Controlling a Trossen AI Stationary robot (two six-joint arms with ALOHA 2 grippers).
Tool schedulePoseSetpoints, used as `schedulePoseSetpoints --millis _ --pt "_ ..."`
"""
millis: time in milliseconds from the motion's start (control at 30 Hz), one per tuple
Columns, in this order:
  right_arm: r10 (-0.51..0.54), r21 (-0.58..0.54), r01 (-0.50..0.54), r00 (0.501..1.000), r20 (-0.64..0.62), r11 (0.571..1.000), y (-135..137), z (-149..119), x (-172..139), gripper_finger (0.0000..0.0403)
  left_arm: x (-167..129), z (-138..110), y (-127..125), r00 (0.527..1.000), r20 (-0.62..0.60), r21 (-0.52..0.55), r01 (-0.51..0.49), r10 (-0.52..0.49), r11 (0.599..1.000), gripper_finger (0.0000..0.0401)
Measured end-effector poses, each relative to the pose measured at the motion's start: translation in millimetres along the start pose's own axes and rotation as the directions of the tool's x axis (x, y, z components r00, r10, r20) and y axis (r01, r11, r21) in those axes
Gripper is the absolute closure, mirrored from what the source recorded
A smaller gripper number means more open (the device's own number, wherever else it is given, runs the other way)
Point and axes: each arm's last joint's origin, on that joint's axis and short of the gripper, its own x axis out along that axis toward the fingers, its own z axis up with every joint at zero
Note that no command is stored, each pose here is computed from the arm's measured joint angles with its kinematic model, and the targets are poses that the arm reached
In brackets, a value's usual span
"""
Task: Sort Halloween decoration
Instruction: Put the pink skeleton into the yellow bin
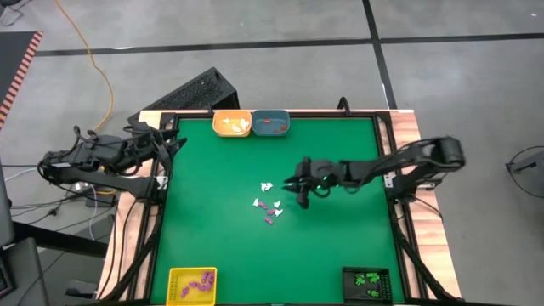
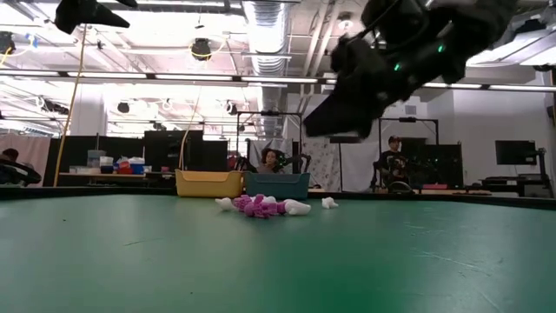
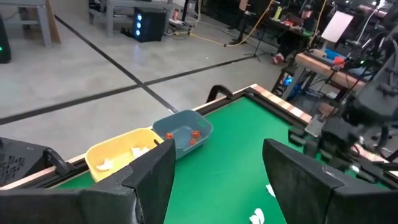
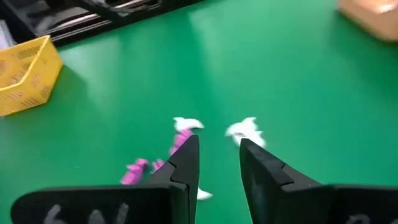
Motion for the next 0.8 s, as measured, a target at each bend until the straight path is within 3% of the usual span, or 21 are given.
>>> schedulePoseSetpoints --millis 167,500,800 --pt "0.036 0.045 -0.038 0.999 0.037 0.998 12 -20 37 0.0292 0 -2 1 1.000 -0.014 0.014 -0.007 0.007 1.000 0.0170" --pt "0.049 0.032 -0.047 0.998 -0.038 0.998 43 -23 92 0.0292 0 -3 1 1.000 -0.022 0.022 -0.010 0.010 1.000 0.0170" --pt "-0.175 -0.052 0.170 0.979 -0.108 0.984 55 -17 106 0.0292 0 -3 1 1.000 -0.024 0.024 -0.010 0.011 1.000 0.0170"
